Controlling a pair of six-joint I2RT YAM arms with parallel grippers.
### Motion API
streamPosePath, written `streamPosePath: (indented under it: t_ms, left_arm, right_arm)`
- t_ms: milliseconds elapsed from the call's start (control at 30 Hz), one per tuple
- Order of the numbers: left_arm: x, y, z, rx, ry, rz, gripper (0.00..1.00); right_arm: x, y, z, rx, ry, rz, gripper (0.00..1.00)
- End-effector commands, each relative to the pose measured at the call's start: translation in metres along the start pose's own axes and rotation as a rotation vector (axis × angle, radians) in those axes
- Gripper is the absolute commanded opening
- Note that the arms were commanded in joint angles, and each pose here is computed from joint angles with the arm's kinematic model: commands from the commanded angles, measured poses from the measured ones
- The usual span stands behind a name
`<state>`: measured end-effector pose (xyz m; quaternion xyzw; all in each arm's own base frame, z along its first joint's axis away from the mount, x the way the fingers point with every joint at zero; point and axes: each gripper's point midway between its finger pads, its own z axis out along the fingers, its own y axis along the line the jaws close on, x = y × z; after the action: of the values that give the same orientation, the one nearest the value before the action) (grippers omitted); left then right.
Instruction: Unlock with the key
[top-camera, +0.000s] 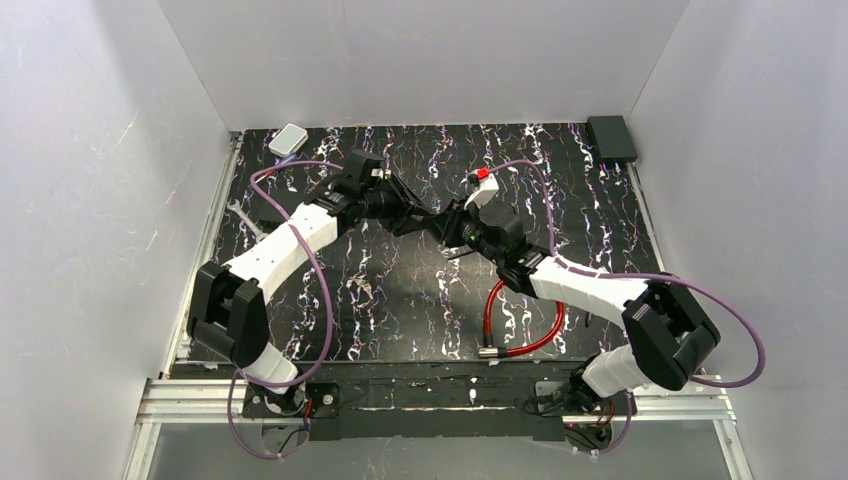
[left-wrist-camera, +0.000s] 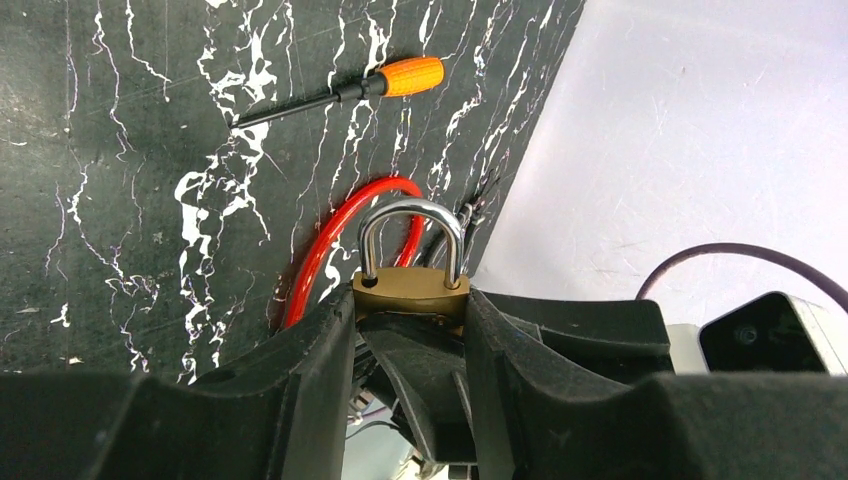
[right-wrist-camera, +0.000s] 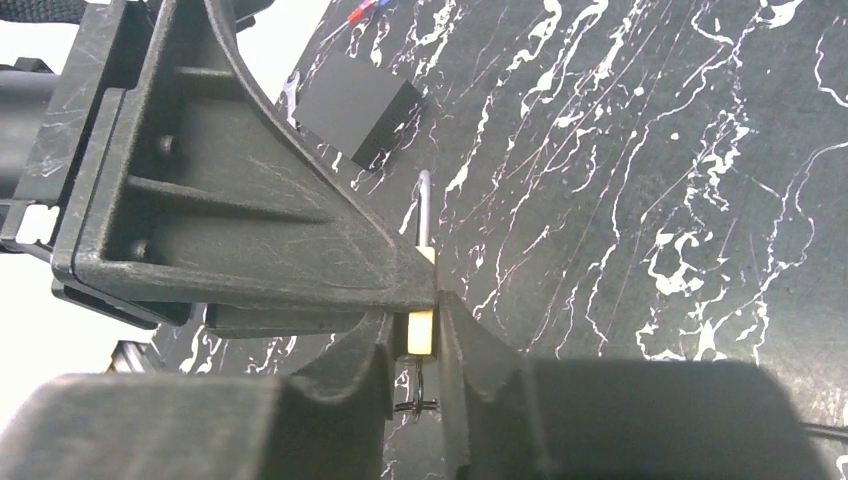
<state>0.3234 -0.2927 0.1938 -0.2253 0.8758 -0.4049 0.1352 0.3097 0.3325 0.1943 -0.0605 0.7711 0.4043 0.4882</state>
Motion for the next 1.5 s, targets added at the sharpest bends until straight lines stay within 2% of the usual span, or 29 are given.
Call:
streamPosePath:
  t_ms: [0, 100, 233, 367, 467, 500, 567, 633, 933, 1300, 1467]
  left_arm:
    - [-0.002, -0.023, -0.018, 0.06, -0.01, 0.019, 0.0]
    - [-0.004, -0.023, -0.02, 0.055, -0.028, 0.029, 0.0]
    - [-0.009, -0.025, -0.023, 0.068, -0.059, 0.075, 0.0]
    - [-0.017, -0.024, -0.029, 0.066, -0.123, 0.13, 0.32]
    - [-0.022, -0.023, -0.035, 0.056, -0.161, 0.159, 0.71]
    - [-0.023, -0.024, -0.037, 0.061, -0.171, 0.172, 0.8]
    - [-0.023, -0.026, -0.039, 0.07, -0.178, 0.197, 0.87]
    - [-0.023, -0.027, -0.039, 0.08, -0.181, 0.216, 0.88]
    - [-0.018, -0.033, -0.036, 0.136, -0.157, 0.201, 0.73]
    - [-0.016, -0.033, -0.033, 0.15, -0.141, 0.186, 0.59]
    - [-0.013, -0.032, -0.028, 0.151, -0.115, 0.181, 0.48]
  right_arm:
    - [-0.03, 0.009, 0.007, 0.002, -0.095, -0.022, 0.18]
    - [-0.029, 0.009, 0.007, 0.007, -0.091, -0.02, 0.03]
    - [-0.031, 0.011, 0.005, 0.001, -0.092, -0.019, 0.01]
    - [-0.036, 0.013, -0.001, -0.002, -0.1, -0.031, 0.01]
    - [-0.039, 0.017, -0.007, -0.015, -0.104, -0.036, 0.01]
    - [-0.04, 0.019, -0.009, -0.022, -0.104, -0.038, 0.01]
    - [-0.042, 0.021, -0.013, -0.033, -0.106, -0.034, 0.01]
    - [-0.042, 0.026, -0.019, -0.049, -0.104, -0.03, 0.01]
    - [-0.05, 0.043, -0.039, -0.12, -0.116, -0.007, 0.01]
    - [-0.052, 0.052, -0.041, -0.162, -0.123, 0.018, 0.01]
    - [-0.063, 0.057, -0.042, -0.167, -0.151, 0.014, 0.01]
